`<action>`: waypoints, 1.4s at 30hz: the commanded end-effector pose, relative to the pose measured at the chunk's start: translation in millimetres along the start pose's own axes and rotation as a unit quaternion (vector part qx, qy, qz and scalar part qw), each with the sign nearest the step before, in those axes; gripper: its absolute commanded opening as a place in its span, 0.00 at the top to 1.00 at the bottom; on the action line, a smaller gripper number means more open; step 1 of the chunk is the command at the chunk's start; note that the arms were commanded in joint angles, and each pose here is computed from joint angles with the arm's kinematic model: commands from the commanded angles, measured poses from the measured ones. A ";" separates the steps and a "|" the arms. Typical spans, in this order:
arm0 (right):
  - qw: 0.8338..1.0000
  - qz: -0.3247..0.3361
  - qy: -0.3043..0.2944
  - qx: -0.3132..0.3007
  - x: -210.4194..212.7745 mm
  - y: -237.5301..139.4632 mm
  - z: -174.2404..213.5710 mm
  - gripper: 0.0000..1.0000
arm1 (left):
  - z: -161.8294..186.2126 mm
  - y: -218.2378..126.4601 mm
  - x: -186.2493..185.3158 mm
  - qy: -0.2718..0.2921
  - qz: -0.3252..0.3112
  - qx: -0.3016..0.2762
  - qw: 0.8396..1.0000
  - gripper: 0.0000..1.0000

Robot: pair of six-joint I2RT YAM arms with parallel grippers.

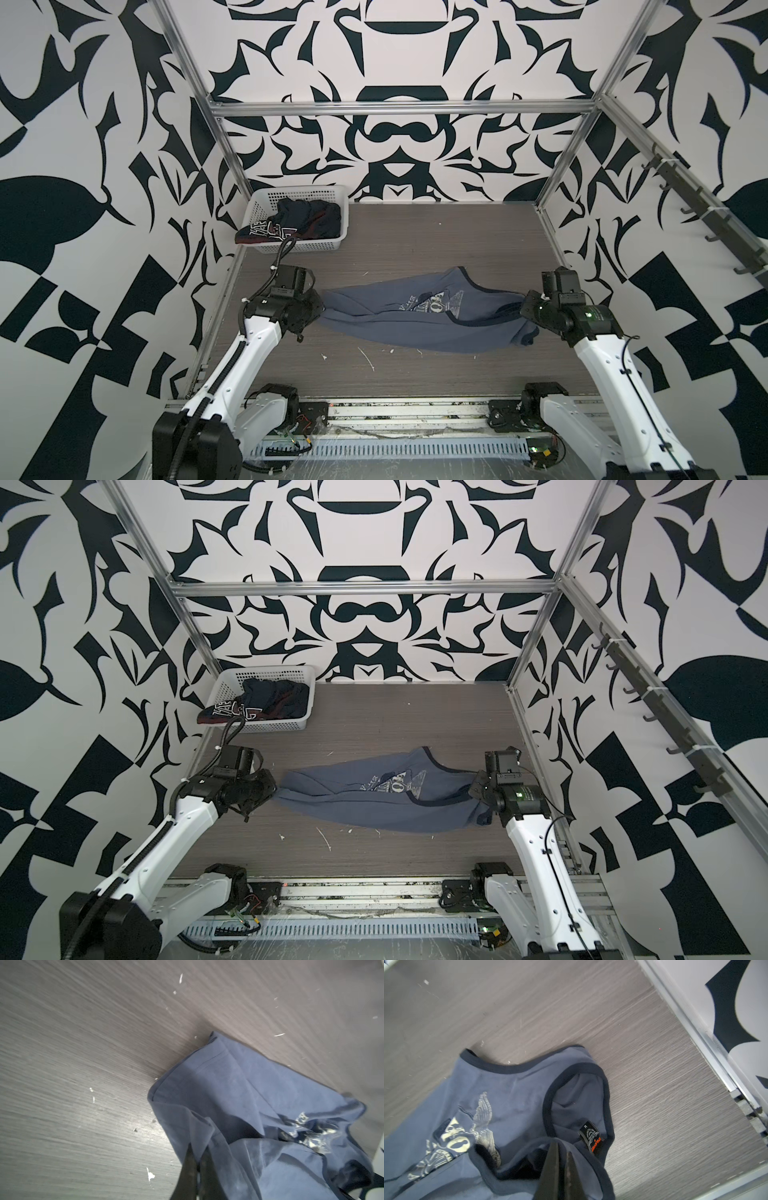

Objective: Fold and stack the tank tops
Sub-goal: 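Lift the tank top with both grippers and stretch it across the table, then lower the stretched tank top flat onto the table with both grippers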

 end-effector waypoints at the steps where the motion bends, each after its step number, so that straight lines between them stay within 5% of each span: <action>1: 0.993 -0.028 0.014 -0.110 4.5 -55.8 -39.5 1.00 | -18.2 -48.5 -20.3 0.013 0.056 -0.071 0.996 1.00; 8: 0.941 -0.033 0.042 -0.333 -14.7 -212.0 -95.3 1.00 | -58.2 -211.4 -69.2 0.051 0.198 -0.276 0.939 1.00; 13: 0.892 -0.074 0.064 -0.441 -27.3 -304.5 -101.4 1.00 | -59.1 -307.5 -95.8 0.072 0.308 -0.346 0.883 1.00; 19: 0.870 -0.077 0.064 -0.482 -28.9 -348.4 -115.3 1.00 | -65.4 -345.1 -119.7 0.074 0.365 -0.352 0.859 1.00; 24: 0.900 -0.022 0.053 -0.431 -11.2 -296.6 -148.7 1.00 | -98.2 -286.1 -140.3 0.056 0.312 -0.314 0.895 1.00; 32: 0.939 0.063 0.028 -0.338 17.2 -168.8 -186.7 1.00 | -141.9 -111.6 -185.2 0.048 0.216 -0.156 0.963 1.00; 38: 0.956 0.086 0.013 -0.281 28.2 -70.4 -197.0 1.00 | -147.3 0.8 -206.6 0.051 0.156 -0.094 0.982 1.00; 40: 0.964 0.085 0.015 -0.252 28.7 -31.9 -201.0 0.99 | -150.8 32.6 -211.3 0.048 0.136 -0.079 0.986 0.88; 42: 0.974 0.074 0.028 -0.212 26.9 5.4 -207.7 0.64 | -159.0 59.5 -214.9 0.050 0.105 -0.072 0.991 0.63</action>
Point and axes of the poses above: each gripper's point midway between its finger pads, its own y axis out along the fingers, its own x axis along the line the jaws close on, z = x × y, the point moved 4 cm from there along -y, back along the fingers, and after that the axes turned 4 degrees about -y, right-handed, at the moved point
